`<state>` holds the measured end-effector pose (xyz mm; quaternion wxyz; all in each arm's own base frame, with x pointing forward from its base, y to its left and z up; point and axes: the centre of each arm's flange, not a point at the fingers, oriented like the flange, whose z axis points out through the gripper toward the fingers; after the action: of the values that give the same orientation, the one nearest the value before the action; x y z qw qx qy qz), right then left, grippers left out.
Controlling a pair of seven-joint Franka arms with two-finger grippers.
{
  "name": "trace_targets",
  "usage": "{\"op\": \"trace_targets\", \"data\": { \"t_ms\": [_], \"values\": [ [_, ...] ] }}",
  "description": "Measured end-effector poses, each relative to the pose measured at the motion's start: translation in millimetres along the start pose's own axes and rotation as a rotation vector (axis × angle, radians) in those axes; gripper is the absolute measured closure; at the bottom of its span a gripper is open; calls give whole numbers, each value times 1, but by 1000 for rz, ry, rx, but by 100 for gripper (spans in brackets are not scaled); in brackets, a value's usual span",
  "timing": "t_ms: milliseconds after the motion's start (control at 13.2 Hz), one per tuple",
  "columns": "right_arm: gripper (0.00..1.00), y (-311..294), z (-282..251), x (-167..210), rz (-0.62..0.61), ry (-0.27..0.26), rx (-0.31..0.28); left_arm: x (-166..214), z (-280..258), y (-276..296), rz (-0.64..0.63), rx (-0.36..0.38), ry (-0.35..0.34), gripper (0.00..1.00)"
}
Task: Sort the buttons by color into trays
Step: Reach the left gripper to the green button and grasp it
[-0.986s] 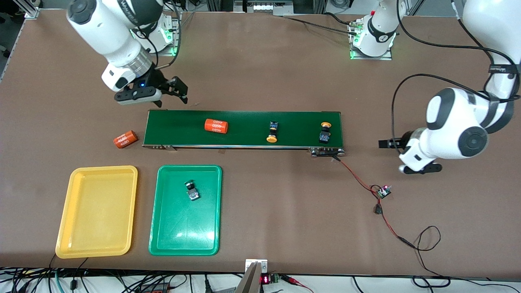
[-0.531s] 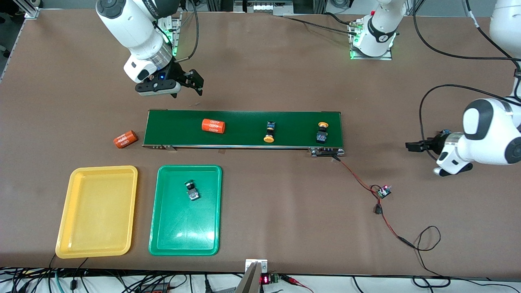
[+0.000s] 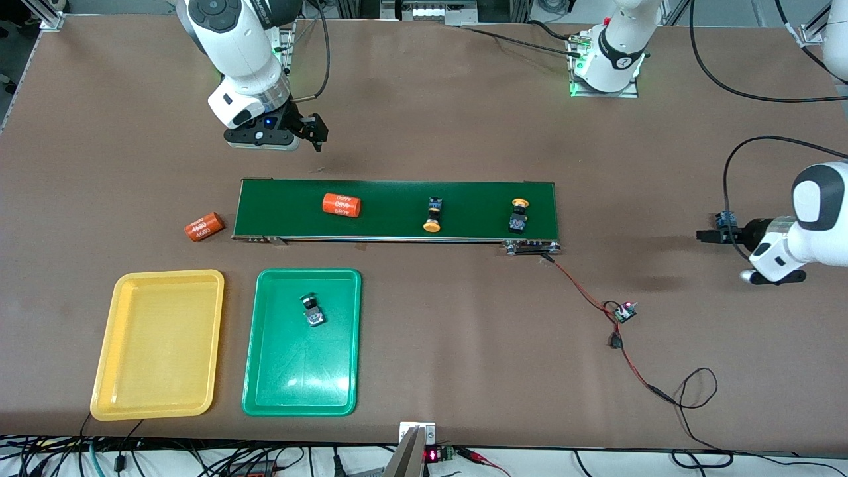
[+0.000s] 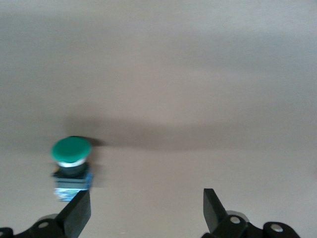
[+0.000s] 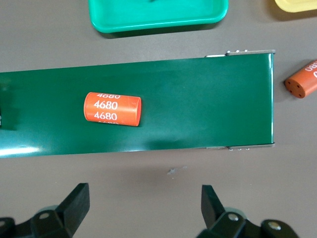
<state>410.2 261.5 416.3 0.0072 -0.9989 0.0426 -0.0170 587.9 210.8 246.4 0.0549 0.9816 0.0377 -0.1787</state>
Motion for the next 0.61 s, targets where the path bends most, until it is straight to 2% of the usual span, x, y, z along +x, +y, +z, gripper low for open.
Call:
{"op": "trace_targets", "data": {
  "t_ms": [304,607],
  "values": [
    [0,-22,14,-2,34,-1,-33,-15,7,-64,39,-21,73,0],
    [0,-57,34,0,45,-7,-64,-23,32,-71,85,-34,68,0]
  ]
}}
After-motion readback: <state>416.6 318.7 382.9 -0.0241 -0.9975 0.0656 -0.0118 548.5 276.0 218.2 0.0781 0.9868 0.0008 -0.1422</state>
